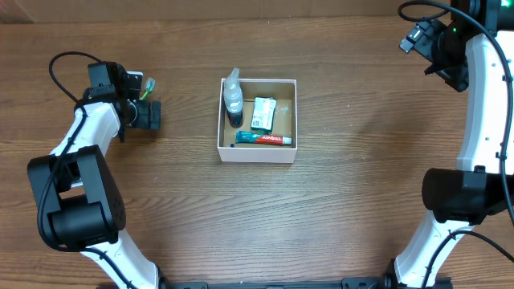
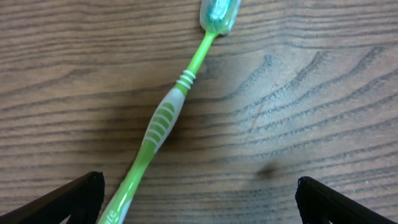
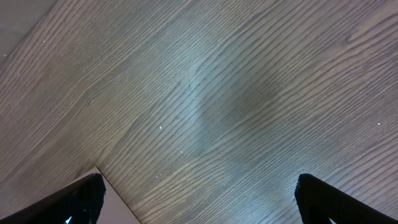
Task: Pack container
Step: 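Lower the left gripper onto the green toothbrush and grasp it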
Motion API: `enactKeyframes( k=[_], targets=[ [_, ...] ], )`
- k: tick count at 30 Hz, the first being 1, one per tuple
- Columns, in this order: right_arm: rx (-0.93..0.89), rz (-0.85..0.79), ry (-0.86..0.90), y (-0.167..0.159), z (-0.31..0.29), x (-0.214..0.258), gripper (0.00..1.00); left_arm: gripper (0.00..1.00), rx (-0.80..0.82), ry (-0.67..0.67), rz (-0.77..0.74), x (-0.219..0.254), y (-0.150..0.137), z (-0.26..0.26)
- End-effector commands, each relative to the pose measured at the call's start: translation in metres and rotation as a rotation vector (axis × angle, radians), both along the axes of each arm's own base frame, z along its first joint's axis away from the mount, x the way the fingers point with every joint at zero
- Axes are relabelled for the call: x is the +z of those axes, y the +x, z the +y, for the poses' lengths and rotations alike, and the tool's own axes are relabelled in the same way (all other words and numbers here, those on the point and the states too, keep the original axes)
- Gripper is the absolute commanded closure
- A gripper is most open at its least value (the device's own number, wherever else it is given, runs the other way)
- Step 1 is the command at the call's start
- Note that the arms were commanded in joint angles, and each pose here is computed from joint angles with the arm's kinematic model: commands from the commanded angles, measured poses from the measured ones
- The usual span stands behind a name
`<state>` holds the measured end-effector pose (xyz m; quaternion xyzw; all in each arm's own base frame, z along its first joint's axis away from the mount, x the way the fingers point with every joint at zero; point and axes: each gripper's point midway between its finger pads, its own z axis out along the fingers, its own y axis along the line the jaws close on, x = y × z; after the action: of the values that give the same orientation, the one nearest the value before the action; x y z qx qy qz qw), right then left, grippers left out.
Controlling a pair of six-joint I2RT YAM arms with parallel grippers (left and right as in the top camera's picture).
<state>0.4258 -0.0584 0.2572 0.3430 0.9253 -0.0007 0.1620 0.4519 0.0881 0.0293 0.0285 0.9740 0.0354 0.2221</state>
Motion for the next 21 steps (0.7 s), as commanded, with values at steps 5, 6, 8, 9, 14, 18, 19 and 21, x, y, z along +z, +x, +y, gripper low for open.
enactKeyframes(
  k=[5, 6, 8, 9, 14, 18, 19, 21],
  targets=[
    [-0.003, -0.021, -0.001, 0.000, -0.001, 0.006, 0.00, 0.00, -0.035, -0.024, -0.032, -0.005, 0.006, -0.004],
    [-0.003, -0.020, -0.001, 0.000, -0.001, 0.006, 0.00, 0.00, -0.039, -0.034, -0.027, -0.009, 0.006, -0.006],
    [-0.003, -0.020, -0.001, 0.000, -0.001, 0.006, 0.00, 0.00, -0.051, -0.066, -0.008, -0.020, 0.004, -0.012],
    [-0.003, -0.020, -0.001, 0.000, -0.001, 0.006, 0.00, 0.00, -0.055, -0.079, 0.002, -0.025, 0.003, -0.014],
    [-0.003, -0.020, -0.001, 0.000, -0.001, 0.006, 0.00, 0.00, -0.054, -0.093, 0.050, -0.046, -0.003, -0.016],
    [-0.003, -0.020, -0.001, 0.000, -0.001, 0.006, 0.00, 0.00, -0.051, -0.097, 0.058, -0.048, -0.004, -0.016],
    [-0.003, -0.020, -0.001, 0.000, -0.001, 0.006, 0.00, 0.00, -0.042, -0.101, 0.058, -0.048, -0.004, -0.016],
    [-0.003, -0.020, -0.001, 0.000, -0.001, 0.006, 0.00, 0.00, -0.022, -0.112, 0.065, -0.049, -0.006, -0.017]
  ],
)
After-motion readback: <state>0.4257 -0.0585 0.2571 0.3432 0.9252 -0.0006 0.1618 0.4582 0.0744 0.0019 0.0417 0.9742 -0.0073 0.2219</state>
